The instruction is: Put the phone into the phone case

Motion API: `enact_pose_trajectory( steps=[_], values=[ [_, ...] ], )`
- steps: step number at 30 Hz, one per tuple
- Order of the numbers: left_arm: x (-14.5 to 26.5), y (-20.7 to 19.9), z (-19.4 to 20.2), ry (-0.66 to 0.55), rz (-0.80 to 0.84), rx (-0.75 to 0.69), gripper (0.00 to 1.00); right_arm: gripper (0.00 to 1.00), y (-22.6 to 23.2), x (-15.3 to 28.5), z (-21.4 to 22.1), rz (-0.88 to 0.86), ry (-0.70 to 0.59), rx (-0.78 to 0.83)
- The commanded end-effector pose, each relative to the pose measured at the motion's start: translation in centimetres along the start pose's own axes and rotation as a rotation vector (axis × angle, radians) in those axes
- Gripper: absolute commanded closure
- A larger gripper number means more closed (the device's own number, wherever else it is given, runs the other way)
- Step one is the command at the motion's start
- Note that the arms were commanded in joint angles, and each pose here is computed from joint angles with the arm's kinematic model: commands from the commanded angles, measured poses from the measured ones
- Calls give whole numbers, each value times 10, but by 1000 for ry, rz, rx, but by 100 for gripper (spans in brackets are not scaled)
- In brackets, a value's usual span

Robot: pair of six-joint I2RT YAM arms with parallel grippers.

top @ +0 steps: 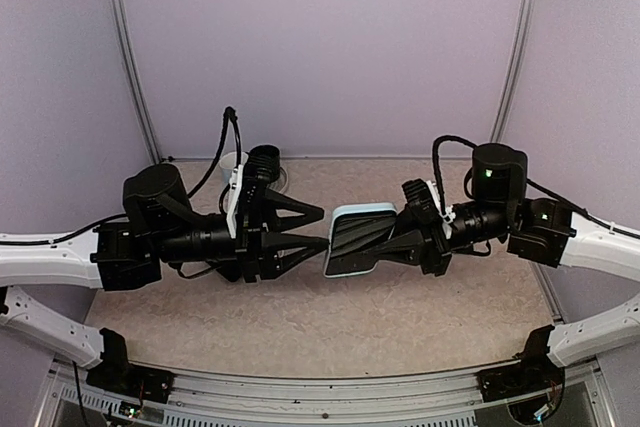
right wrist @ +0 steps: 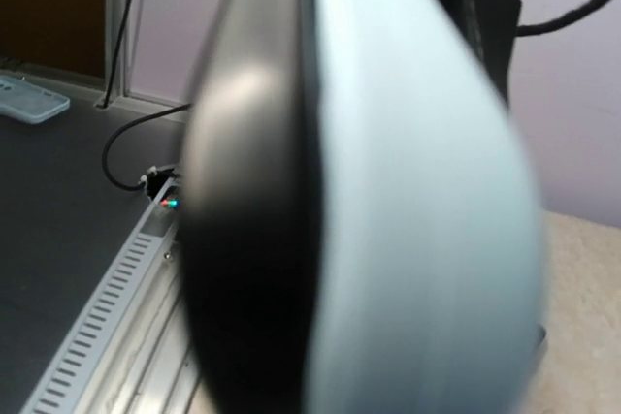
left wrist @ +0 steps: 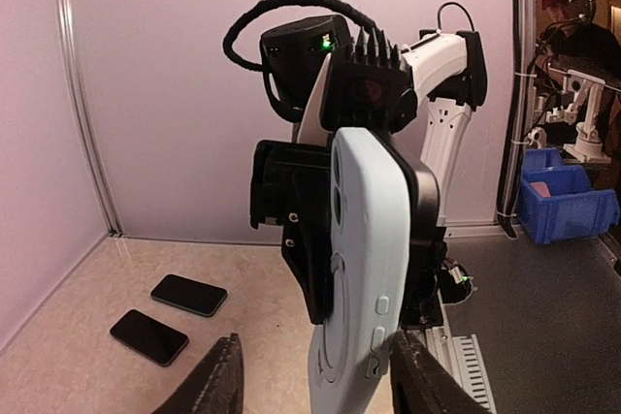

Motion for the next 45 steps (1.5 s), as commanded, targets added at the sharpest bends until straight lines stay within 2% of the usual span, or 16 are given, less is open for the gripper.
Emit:
enact_pose_trajectory(
  steps=[1, 5, 9, 15, 21, 22, 27, 31, 33, 35, 36, 37, 38, 39, 42, 45],
  values=[
    [5, -6, -16, -67, 46, -40, 55, 100, 0, 2, -18, -8, -52, 156],
    [-7, -6, -9, -13, 72, -55, 52, 100, -6, -6, -9, 2, -26, 201],
    [-7, -12, -2, 5, 144, -65, 25, 100, -14, -14, -10, -8, -8, 222],
    [-8, -16, -2, -6, 181, -62, 21, 100, -19, -17, -11, 3, -1, 235],
    [1, -17, 2, 13, 161, -103, 7, 100, -18, -16, -9, 15, 16, 257],
    [4, -16, 0, -6, 138, -110, 9, 100, -18, -16, -9, 15, 10, 259],
    [-4, -10, -14, -58, 88, -93, 42, 100, -22, -22, -3, 18, 13, 245],
    [-25, -2, 0, 24, 61, -69, 81, 100, -24, -24, -2, 15, 13, 239],
    [-27, -2, 1, 22, 52, -76, 92, 100, -24, -25, -1, 13, 15, 234],
    [-26, -4, 1, 12, 55, -88, 95, 100, -24, -26, 1, 13, 20, 228],
    [-25, -4, 2, 11, 50, -92, 86, 100, -24, -25, 1, 16, 22, 227],
    [-25, -4, 3, 11, 39, -95, 70, 100, -25, -26, 0, 22, 15, 232],
    [-25, -3, 4, 13, 30, -94, 65, 100, -25, -26, -2, 27, 7, 239],
    [-25, -3, 4, 15, 22, -96, 66, 100, -25, -26, -1, 26, 7, 238],
    [-24, -3, 3, 9, 7, -104, 100, 100, -25, -25, -2, 31, 7, 239],
    [-22, -3, 3, 1, -6, -106, 100, 100, -24, -25, -1, 30, 13, 233]
  ],
)
Point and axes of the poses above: each gripper's point midway between its finger pads, its own x axis back along the fingers, its own y axis along the line the jaws close on, z = x × y, the point moved 9 cm from there along x, back along the fingers, and after that the axes turned 4 degrees about x, right-handed, at the moved point
